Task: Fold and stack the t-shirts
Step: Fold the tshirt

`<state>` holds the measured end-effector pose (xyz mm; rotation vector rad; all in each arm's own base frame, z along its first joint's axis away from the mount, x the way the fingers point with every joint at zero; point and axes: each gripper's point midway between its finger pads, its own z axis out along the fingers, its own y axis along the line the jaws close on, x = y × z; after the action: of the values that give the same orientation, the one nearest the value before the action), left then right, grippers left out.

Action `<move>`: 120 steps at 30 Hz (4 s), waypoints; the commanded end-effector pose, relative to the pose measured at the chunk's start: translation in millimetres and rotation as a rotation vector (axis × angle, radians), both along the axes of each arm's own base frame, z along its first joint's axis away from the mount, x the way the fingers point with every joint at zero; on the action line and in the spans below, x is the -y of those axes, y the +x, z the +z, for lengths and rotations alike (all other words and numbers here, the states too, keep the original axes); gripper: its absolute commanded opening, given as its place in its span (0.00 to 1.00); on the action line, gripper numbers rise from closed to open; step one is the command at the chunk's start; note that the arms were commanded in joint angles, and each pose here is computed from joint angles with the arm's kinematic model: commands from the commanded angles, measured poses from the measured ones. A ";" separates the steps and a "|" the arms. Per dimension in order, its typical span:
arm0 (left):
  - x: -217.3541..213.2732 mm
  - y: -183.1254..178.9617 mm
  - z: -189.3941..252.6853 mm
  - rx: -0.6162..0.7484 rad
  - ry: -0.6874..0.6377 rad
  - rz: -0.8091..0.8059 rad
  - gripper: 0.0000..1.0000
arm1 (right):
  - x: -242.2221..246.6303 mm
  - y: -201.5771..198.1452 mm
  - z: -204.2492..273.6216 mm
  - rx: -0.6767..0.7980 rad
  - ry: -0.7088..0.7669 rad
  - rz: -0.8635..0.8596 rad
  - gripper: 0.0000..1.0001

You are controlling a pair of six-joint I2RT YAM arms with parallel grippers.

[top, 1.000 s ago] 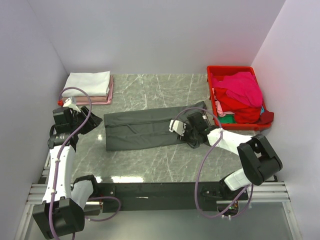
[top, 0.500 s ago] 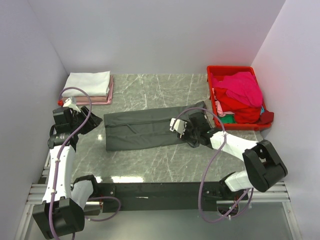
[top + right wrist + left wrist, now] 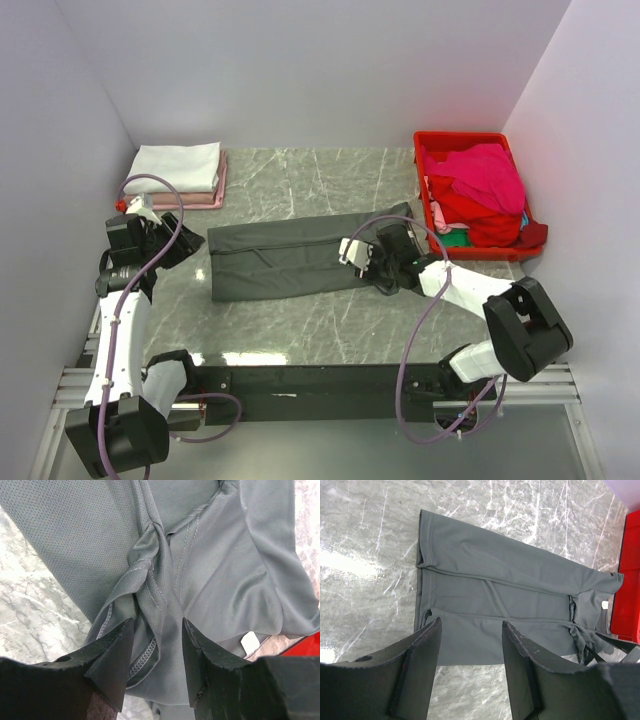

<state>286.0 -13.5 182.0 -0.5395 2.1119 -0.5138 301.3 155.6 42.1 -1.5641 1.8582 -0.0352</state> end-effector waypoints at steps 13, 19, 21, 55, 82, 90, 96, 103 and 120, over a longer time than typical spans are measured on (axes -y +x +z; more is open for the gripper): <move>1.2 5.4 5.7 0.040 0.015 -0.026 0.56 | -17.5 23.2 20.5 0.042 0.072 -0.027 0.29; 0.8 5.4 7.1 0.045 0.019 -0.026 0.56 | -22.2 26.5 27.1 0.023 0.128 -0.048 0.22; 0.2 5.3 6.0 0.043 0.018 -0.022 0.57 | -22.4 26.3 26.4 0.008 0.139 -0.055 0.22; 0.6 5.6 5.5 0.038 0.018 -0.024 0.57 | -14.4 32.3 13.6 -0.174 0.198 -0.085 0.36; -0.6 5.7 5.4 0.038 0.020 -0.019 0.57 | -30.0 61.6 26.6 -0.185 0.227 -0.175 0.23; -0.8 6.2 4.8 0.035 0.020 -0.019 0.57 | -35.4 70.2 29.7 -0.189 0.232 -0.199 0.23; -0.8 6.3 4.7 0.034 0.021 -0.020 0.56 | -43.4 66.4 31.7 -0.265 0.236 -0.186 0.29; -0.1 6.2 4.8 0.035 0.020 -0.023 0.56 | -45.2 81.9 49.7 -0.246 0.264 -0.258 0.29; -0.4 5.6 6.8 0.043 0.022 -0.021 0.56 | -23.5 -7.5 67.3 -0.497 0.187 0.076 0.33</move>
<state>286.4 -13.3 180.2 -0.5433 2.1179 -0.5135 345.3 191.7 83.3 -1.4248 2.2064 0.4884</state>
